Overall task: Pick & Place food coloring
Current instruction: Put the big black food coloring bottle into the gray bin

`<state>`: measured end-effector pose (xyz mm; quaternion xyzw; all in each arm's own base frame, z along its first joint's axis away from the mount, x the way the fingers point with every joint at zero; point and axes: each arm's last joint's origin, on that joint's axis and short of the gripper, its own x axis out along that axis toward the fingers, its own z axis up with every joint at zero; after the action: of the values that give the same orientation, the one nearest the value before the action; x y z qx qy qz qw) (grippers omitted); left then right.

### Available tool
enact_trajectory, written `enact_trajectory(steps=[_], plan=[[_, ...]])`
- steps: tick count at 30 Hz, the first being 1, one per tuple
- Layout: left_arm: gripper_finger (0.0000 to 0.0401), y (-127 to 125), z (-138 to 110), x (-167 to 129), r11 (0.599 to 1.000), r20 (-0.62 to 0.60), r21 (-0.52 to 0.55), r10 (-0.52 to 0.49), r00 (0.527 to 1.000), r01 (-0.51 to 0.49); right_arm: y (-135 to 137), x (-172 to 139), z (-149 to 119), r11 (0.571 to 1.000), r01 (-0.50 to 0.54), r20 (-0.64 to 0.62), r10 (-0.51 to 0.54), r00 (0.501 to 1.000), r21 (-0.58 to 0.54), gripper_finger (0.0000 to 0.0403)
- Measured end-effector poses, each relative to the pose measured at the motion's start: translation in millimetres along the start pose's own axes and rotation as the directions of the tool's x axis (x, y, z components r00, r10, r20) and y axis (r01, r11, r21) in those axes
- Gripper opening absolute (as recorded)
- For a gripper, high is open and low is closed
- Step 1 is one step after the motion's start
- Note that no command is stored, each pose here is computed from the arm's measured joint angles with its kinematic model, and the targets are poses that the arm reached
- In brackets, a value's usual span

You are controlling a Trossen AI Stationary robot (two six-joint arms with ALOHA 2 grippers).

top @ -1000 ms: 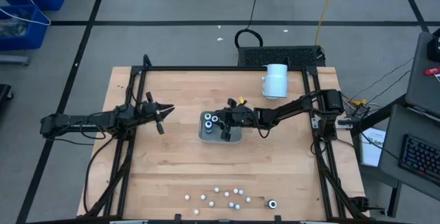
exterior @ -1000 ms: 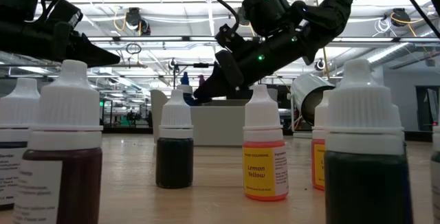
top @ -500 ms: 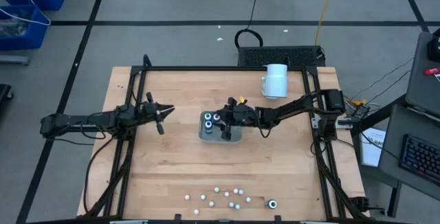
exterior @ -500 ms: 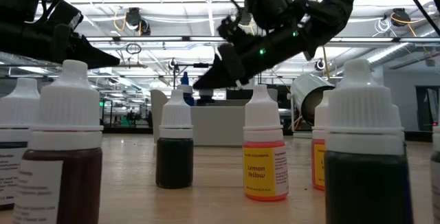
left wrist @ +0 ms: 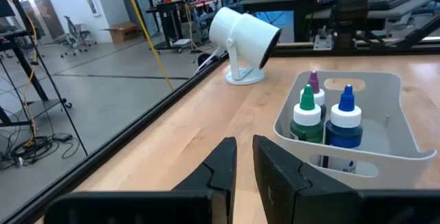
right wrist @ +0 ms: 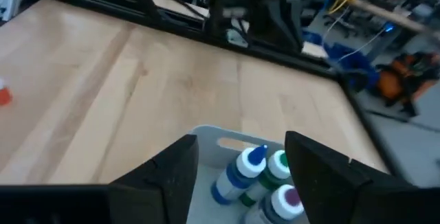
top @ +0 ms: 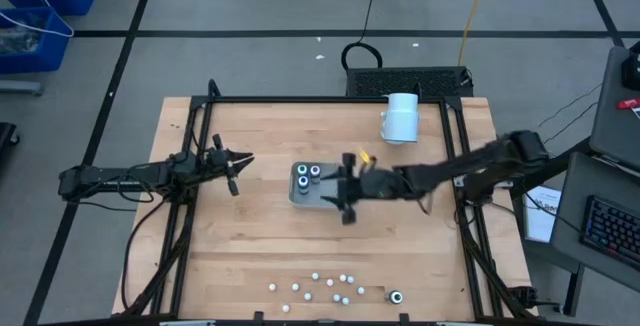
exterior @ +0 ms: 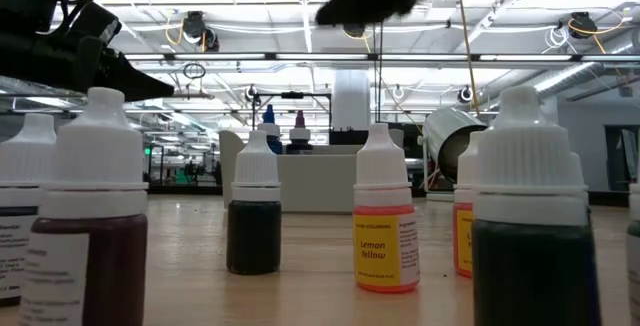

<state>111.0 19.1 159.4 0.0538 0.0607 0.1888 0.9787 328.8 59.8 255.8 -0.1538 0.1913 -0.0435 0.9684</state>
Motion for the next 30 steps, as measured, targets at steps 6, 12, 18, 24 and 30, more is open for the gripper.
enact_trajectory(steps=[6,12,18,24,30], plan=[[0.0058,0,0,0,1.000,0.000,-0.016,0.000,1.000,0.000,42,-57,28,0.998,-0.011,-0.003,0.011,1.000,-0.061,0.0174],[0.0058,0,0,0,1.000,0.002,-0.031,0.000,1.000,0.000,55,-105,27,0.991,-0.108,-0.007,0.109,0.994,0.077,0.0147],[0.0058,0,0,0,1.000,0.003,-0.030,0.000,1.000,0.000,71,-123,-16,0.954,-0.296,-0.070,0.298,0.952,0.043,0.0113],[0.0058,0,1,0,1.000,0.005,-0.006,0.000,1.000,0.000,80,-122,-62,0.923,-0.367,0.006,0.369,0.930,0.112,0.0103],[0.0058,0,0,0,1.000,0.002,0.021,0.000,1.000,0.000,77,-128,-87,0.906,-0.400,0.077,0.393,0.916,0.135,0.0125]])
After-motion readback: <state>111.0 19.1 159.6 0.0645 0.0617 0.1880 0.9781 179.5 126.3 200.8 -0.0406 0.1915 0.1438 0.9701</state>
